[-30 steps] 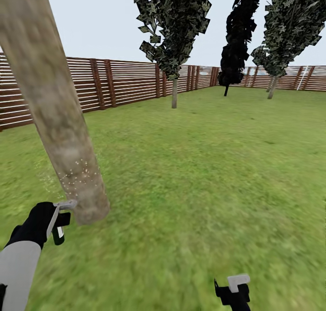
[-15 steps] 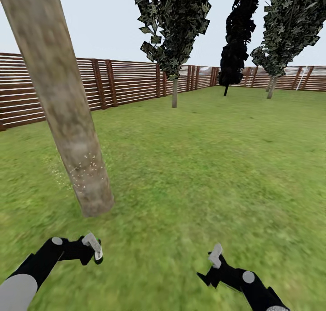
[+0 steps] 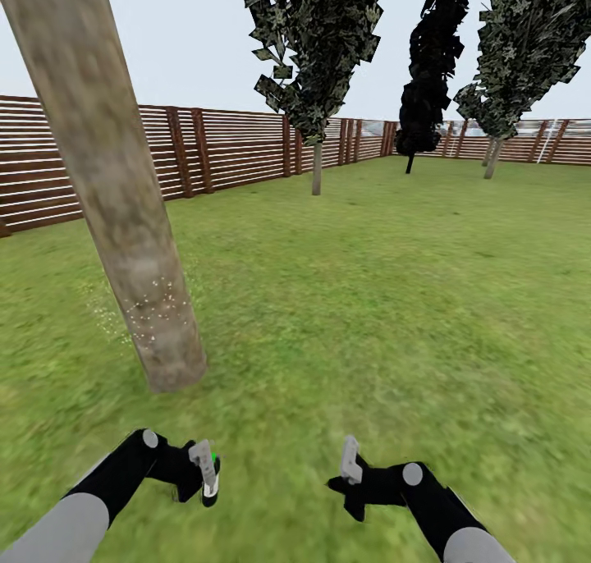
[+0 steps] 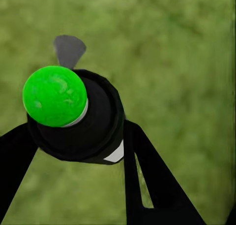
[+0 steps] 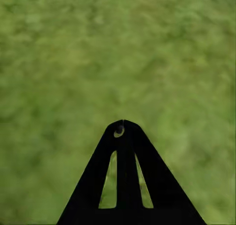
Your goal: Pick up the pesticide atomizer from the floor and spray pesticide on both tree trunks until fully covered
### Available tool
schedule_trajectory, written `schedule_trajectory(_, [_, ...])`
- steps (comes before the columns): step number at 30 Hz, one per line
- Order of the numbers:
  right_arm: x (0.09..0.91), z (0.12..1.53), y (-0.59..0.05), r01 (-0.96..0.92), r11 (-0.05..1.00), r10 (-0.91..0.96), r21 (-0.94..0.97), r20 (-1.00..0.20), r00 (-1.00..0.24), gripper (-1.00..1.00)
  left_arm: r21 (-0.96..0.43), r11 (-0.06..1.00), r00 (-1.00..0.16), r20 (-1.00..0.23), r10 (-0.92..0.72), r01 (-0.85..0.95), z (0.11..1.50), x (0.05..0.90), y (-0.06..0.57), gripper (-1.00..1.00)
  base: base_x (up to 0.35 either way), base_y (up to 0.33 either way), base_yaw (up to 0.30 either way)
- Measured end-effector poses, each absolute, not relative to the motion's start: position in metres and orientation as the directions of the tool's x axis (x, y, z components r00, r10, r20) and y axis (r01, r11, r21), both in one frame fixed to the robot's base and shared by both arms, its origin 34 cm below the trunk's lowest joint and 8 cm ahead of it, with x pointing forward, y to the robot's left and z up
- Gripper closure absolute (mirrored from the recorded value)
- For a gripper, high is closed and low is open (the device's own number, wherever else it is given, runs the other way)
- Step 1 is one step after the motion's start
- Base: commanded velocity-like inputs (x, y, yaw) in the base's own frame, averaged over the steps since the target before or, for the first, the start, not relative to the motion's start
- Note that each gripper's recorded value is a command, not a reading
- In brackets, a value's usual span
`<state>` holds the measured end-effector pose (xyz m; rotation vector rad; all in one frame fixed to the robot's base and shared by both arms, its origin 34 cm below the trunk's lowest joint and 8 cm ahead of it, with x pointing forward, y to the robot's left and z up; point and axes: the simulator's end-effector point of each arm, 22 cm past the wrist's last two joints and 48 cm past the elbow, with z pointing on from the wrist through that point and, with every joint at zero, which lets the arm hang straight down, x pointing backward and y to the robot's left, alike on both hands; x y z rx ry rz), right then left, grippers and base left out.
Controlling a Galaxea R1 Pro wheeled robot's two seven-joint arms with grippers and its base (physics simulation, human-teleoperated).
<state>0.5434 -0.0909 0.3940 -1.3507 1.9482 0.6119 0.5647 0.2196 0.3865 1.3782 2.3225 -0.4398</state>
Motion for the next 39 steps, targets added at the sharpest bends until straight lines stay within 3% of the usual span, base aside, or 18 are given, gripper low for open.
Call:
schedule_trajectory(10, [0.551, 0.426, -0.022, -0.964, 0.263, -0.588, -0.041, -0.799, -0.126, 1.0, -0.087, 0.369, -0.357, -0.524, 0.773, 0.926, 0.386, 0.553, 0.151, 1.0, 0.0, 0.0, 0.0])
schedule_trajectory(24, [0.556, 0.434, -0.012, -0.965, 0.257, -0.578, -0.051, -0.808, -0.112, 1.0, -0.102, 0.294, -0.295, -0.593, 0.749, 0.95, 0.396, 0.544, 0.082, 1.0, 0.0, 0.0, 0.0])
schedule_trajectory(39, [0.568, 0.45, 0.003, -0.964, 0.254, -0.56, -0.076, -0.825, -0.082, 1.0, -0.132, 0.269, -0.292, -0.608, 0.738, 0.954, 0.391, 0.531, 0.065, 1.0, 0.0, 0.0, 0.0])
